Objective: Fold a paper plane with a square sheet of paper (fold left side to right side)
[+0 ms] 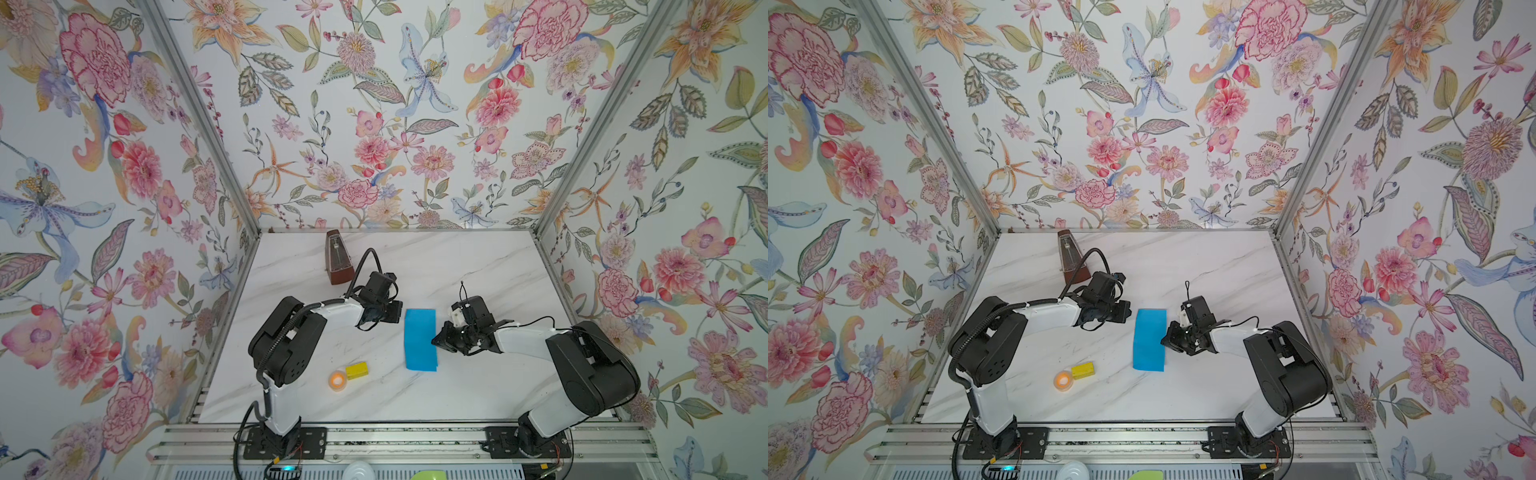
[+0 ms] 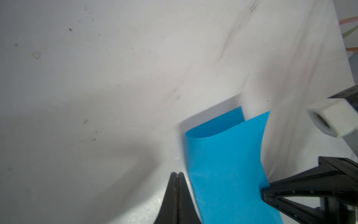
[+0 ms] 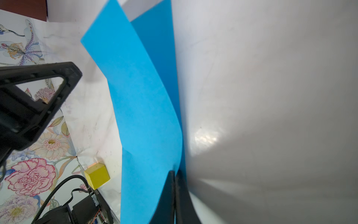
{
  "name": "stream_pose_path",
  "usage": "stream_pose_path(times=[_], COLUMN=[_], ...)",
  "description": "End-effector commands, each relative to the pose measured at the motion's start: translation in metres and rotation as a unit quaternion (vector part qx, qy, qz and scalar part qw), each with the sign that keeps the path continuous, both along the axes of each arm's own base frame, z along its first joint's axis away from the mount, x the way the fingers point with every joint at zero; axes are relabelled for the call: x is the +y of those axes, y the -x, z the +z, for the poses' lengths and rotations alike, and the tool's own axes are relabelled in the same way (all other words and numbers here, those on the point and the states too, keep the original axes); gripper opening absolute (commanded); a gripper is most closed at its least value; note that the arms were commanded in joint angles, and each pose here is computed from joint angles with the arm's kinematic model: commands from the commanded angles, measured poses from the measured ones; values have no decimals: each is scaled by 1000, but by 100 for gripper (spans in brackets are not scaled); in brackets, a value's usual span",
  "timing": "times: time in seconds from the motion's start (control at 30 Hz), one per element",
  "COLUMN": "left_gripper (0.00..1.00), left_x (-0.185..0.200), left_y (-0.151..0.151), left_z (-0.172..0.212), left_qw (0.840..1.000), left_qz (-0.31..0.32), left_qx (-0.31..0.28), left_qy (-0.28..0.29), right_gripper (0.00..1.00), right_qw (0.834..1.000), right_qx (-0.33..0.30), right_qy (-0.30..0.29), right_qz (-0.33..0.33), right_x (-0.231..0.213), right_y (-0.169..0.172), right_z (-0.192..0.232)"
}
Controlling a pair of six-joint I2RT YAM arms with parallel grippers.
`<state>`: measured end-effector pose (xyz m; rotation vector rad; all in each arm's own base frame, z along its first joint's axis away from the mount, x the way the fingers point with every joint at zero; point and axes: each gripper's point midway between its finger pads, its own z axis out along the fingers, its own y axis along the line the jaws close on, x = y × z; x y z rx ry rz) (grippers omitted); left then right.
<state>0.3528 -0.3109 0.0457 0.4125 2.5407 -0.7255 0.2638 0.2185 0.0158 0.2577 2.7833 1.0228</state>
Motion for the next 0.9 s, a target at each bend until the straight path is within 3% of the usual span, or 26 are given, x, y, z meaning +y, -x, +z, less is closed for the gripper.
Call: stream_pose_path(times=[0.0, 0.17, 0.43, 0.7, 0.87], left_gripper=[0, 1, 0, 0, 0], left_x=[-32, -47, -32, 27, 53], left_y=[5, 5, 3, -3, -3], left_z=[25, 12, -18, -62, -81], left_qw=[998, 997, 999, 992, 988], left_qz=[-33, -43, -37, 10, 32], left_qx=[-5, 13, 19, 28, 50], left_qy=[49, 55, 9, -120, -146], right_gripper=[6, 7, 7, 7, 7], right_qw=[997, 997, 997, 997, 997], right_qx=[52, 52, 51, 52, 52], right_qy=[60, 59, 58, 58, 59], right_qz=[-5, -6, -6, -7, -8], right_x=[-22, -22, -22, -22, -22], right_y=[23, 23, 22, 23, 23], right_z=[-29, -28, -28, -28, -28])
